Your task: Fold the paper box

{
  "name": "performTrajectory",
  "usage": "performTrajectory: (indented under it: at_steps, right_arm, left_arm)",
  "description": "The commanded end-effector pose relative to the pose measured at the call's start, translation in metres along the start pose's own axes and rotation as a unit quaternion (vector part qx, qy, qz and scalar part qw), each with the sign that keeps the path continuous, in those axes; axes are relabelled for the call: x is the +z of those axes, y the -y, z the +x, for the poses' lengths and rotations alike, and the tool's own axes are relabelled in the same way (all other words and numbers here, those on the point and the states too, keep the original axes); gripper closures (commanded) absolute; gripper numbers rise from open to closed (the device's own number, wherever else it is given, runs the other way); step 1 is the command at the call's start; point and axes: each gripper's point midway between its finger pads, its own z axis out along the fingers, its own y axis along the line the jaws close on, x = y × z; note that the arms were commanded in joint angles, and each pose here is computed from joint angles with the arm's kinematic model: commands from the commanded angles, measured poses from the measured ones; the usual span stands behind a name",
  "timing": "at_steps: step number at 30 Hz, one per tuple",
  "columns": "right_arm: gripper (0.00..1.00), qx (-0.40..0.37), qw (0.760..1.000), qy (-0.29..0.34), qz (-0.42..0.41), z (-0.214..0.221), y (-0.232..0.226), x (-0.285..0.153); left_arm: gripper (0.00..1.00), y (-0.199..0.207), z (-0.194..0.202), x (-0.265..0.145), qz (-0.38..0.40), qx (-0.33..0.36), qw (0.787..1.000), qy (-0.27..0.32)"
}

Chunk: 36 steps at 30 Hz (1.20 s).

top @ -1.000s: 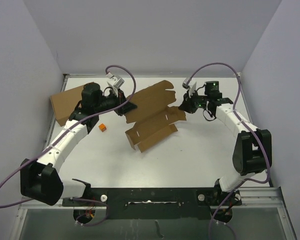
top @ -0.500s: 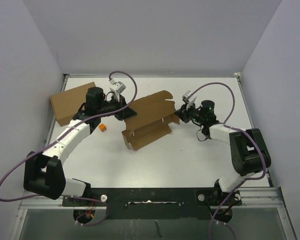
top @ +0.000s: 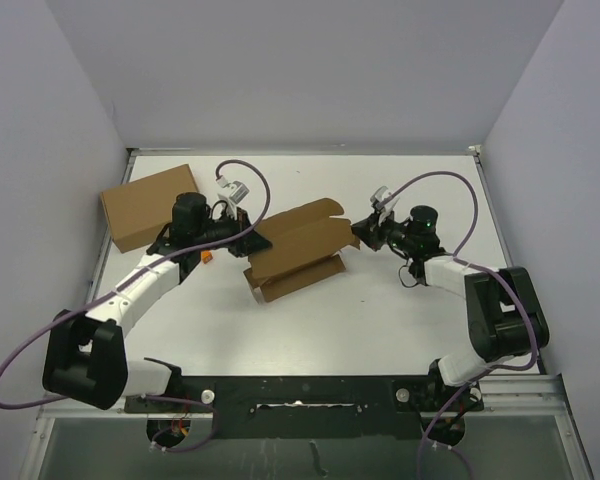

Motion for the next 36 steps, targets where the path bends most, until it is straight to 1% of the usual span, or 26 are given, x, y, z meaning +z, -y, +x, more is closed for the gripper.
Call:
performTrajectory:
  at_steps: [1,4,7,22,31,36]
  right_arm:
    - [1.0,-0.03,0.998,0.038,-0.038,-0.029,-0.017,-0.005]
    - [1.0,-0.026,0.998,0.034,-0.047,-0.025,-0.021,-0.006]
    - [1.0,-0.02,0.998,0.03,-0.057,-0.022,-0.026,-0.008]
    - [1.0,0.012,0.991,0.002,-0.132,-0.008,-0.057,-0.022]
    - [0.99,0.036,0.987,-0.031,-0.156,0.007,-0.069,-0.025]
    - [0.94,0.046,0.981,-0.048,-0.184,0.011,-0.08,-0.025]
  left_arm:
    - [1.0,0.018,-0.026,-0.011,0.01,0.035,0.998,0.061]
    - [1.0,0.021,-0.028,-0.015,0.009,0.034,0.996,0.081]
    - [1.0,0.019,-0.023,-0.018,0.0,0.027,0.996,0.086]
    - [1.0,0.012,-0.012,-0.014,-0.005,0.007,0.996,0.087]
    - [1.0,0.019,-0.001,-0.012,0.011,0.009,0.997,0.074]
    - [1.0,0.025,0.008,-0.009,0.014,0.017,0.998,0.059]
